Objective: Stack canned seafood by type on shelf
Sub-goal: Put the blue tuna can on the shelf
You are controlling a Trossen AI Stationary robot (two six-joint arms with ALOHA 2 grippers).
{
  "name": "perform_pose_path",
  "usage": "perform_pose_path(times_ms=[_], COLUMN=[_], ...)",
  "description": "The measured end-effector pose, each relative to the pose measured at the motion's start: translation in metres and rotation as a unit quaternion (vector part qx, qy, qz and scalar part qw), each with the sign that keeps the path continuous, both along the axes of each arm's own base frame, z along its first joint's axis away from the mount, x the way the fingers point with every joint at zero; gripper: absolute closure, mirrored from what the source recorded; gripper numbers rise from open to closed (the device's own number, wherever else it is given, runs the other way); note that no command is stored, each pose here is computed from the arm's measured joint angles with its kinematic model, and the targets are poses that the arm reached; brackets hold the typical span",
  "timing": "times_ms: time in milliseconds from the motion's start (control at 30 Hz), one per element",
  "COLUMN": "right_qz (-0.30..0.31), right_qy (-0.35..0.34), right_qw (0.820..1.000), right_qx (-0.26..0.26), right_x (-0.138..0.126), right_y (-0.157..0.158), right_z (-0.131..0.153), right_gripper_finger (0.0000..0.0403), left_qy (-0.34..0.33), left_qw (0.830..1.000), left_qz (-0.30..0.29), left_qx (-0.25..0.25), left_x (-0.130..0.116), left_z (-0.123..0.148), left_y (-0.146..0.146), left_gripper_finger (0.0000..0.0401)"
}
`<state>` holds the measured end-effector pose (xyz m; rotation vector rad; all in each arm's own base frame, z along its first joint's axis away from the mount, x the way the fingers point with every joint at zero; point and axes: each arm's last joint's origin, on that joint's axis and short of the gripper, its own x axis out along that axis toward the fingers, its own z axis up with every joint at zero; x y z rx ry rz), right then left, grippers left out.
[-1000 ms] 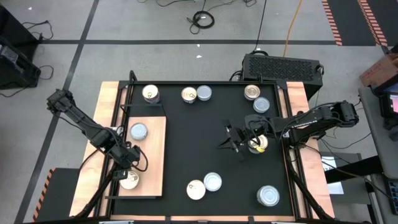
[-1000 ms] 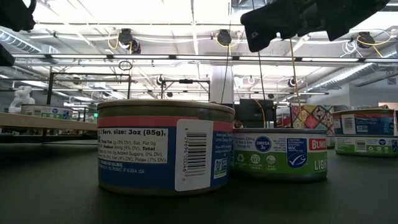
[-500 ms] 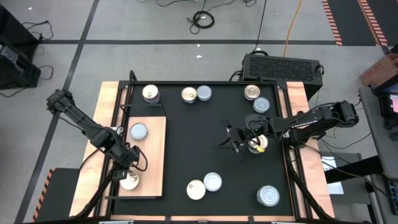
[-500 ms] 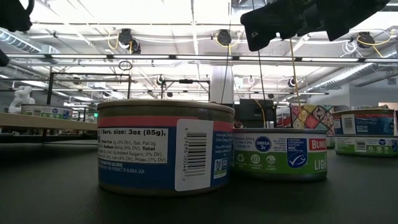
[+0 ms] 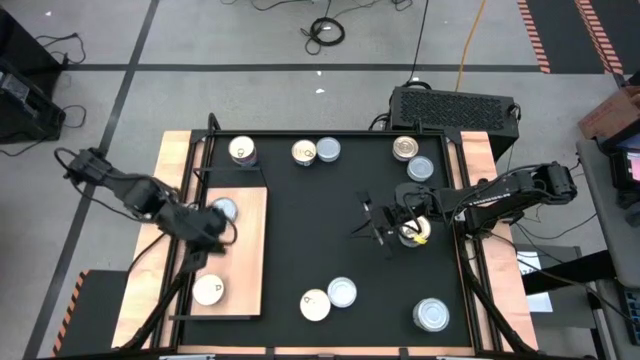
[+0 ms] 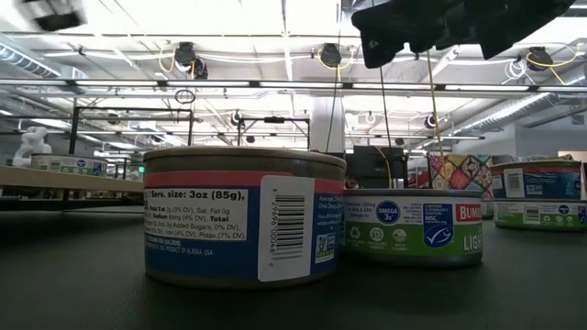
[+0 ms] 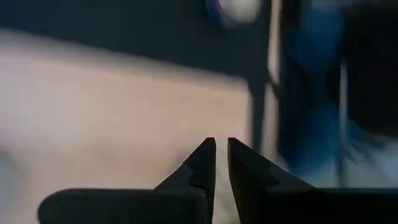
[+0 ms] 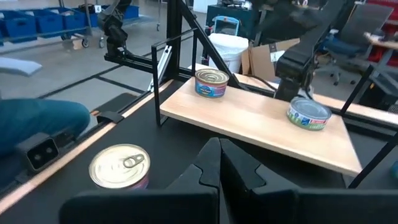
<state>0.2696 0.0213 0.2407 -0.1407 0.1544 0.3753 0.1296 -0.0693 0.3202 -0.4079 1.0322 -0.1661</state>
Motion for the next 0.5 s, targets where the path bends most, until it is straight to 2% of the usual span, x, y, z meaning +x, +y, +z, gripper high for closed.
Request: perform_pose_path(times_ms=[67,167,233,400,500], right_qz=[0.001,0.001,0.001,-0.001,-0.010], right_qy=[-0.006,-0.017,-0.019,-0.022,-0.015], right_qw=[1.000,1.000,1.000,0.999,0.999], right_qx=[-0.010,-0.017,-0.017,-0.029,-0.038], right_x=[0.000,0.000,0.001,0.001,0.001], right_y=[0.000,0.000,0.000,-0.002,-0.007], right_z=[0.000,0.002,0.003,0.004,0.002], right_gripper_finger=[0.0403,0.0403,0.0403,0.0403,0.0403], left_qy=[-0.074,-0.154,-0.185,-0.230,-0.201], left_qw=[0.992,0.960,0.938,0.892,0.882], left_qz=[0.040,0.110,0.130,0.181,0.215], left_qx=[0.090,0.205,0.263,0.344,0.369], left_x=[0.004,0.005,0.003,0.003,0.005], left_z=[0.017,0.048,0.068,0.095,0.095], left_y=[0.010,0.028,0.041,0.071,0.092], left_gripper_finger=[0.0358,0.0359,0.0359,0.0359,0.0359])
